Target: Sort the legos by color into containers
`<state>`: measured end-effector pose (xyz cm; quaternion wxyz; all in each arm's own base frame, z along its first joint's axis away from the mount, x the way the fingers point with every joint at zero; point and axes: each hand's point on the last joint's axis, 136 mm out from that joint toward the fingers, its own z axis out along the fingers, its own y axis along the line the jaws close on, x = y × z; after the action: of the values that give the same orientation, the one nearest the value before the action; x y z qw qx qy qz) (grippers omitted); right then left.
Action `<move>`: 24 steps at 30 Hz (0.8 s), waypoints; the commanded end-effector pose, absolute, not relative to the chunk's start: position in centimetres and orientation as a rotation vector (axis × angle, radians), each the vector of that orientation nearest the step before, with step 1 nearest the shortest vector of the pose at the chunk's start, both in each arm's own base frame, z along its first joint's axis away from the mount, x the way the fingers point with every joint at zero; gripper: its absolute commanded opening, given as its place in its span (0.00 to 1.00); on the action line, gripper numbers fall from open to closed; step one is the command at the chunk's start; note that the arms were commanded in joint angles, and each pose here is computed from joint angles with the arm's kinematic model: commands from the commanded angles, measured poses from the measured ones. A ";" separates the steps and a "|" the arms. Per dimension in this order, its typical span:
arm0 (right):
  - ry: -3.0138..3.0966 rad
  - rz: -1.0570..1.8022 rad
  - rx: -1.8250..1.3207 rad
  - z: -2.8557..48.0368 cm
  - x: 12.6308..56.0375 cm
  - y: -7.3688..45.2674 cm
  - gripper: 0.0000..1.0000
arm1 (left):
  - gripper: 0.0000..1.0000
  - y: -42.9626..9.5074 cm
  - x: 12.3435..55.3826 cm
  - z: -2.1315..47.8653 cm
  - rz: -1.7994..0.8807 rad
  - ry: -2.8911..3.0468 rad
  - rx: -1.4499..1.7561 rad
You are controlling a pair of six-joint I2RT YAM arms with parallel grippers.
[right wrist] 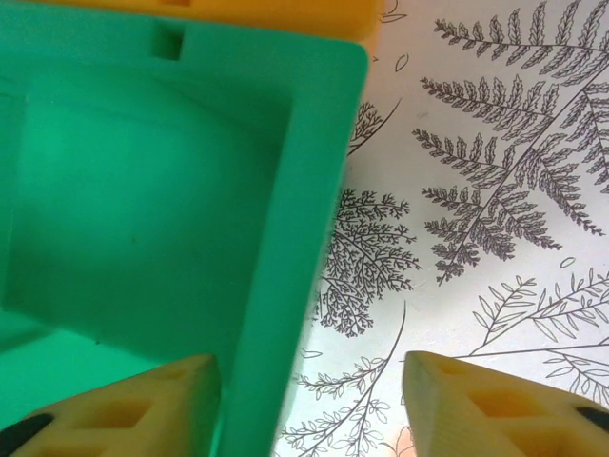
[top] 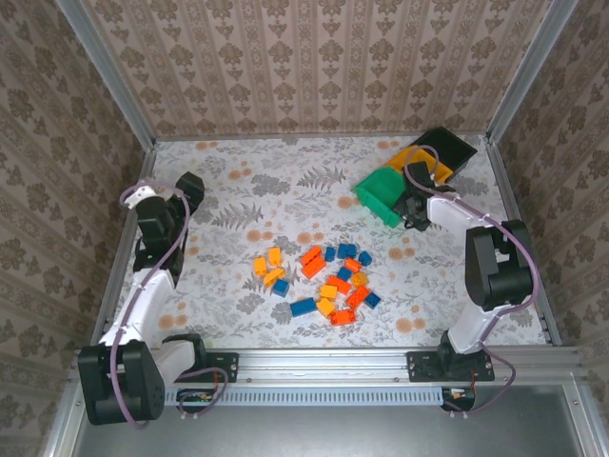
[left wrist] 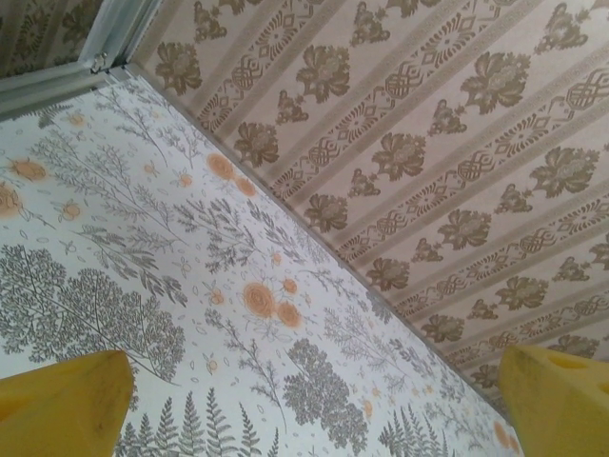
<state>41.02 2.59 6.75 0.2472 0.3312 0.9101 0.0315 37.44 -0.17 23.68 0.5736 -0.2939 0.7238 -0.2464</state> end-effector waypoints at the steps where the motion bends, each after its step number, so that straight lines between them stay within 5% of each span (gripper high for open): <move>1: 2.547 0.079 0.802 6.9 41.2 2.8 0.46 | 1.00 -1.3 37.3 24.5 -0.588 1.722 -0.638; 24: 2.741 0.049 0.325 7.0 40.2 4.8 0.18 | 0.96 -6.7 36.7 22.8 -0.636 1.908 -0.482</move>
<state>41.49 3.83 7.59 0.2253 0.1667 0.9597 0.0224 36.41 -5.85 21.62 0.5088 -0.2233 0.7901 -0.2588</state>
